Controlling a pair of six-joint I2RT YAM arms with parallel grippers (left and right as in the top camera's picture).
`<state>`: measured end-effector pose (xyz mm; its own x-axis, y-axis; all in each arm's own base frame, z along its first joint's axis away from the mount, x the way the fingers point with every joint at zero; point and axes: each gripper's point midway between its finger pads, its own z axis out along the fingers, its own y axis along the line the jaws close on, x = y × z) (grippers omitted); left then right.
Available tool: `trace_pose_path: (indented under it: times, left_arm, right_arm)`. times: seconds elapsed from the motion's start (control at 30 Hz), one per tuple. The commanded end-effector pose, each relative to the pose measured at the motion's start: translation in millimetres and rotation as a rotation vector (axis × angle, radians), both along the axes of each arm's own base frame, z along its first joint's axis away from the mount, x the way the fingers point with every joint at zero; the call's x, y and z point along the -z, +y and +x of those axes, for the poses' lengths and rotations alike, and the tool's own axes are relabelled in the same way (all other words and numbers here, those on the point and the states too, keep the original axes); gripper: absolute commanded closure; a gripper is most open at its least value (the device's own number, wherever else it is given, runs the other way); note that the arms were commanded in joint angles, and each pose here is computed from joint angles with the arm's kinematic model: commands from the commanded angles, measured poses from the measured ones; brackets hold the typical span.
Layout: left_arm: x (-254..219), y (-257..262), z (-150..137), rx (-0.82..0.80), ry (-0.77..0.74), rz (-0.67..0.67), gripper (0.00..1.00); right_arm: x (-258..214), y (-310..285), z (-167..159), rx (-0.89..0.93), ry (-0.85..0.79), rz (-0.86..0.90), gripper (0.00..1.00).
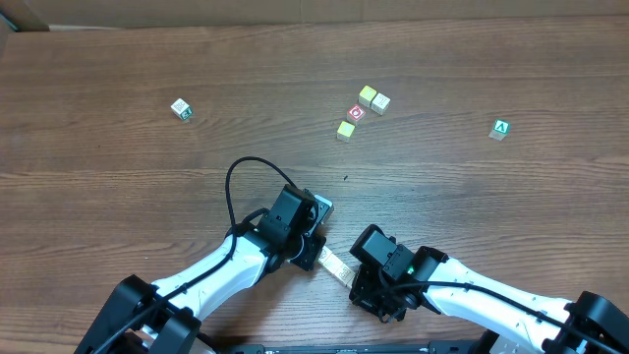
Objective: Flip 4 blocks
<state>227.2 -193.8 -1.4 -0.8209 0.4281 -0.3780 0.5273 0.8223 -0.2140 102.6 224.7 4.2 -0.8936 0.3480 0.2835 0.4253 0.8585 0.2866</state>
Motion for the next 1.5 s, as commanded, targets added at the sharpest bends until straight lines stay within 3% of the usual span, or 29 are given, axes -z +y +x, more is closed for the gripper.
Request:
trace_pose_path:
  times: [0.0, 1.47]
  left_arm:
    - [5.3, 1.6, -4.9, 0.022, 0.017, 0.004, 0.96]
    - [5.6, 1.6, -6.3, 0.020, 0.025, 0.003, 0.96]
  right_arm:
    - [-6.7, 12.3, 2.3, -0.002, -0.001, 0.048, 0.96]
    - [-3.4, 10.0, -15.3, -0.009, 0.028, -0.003, 0.96]
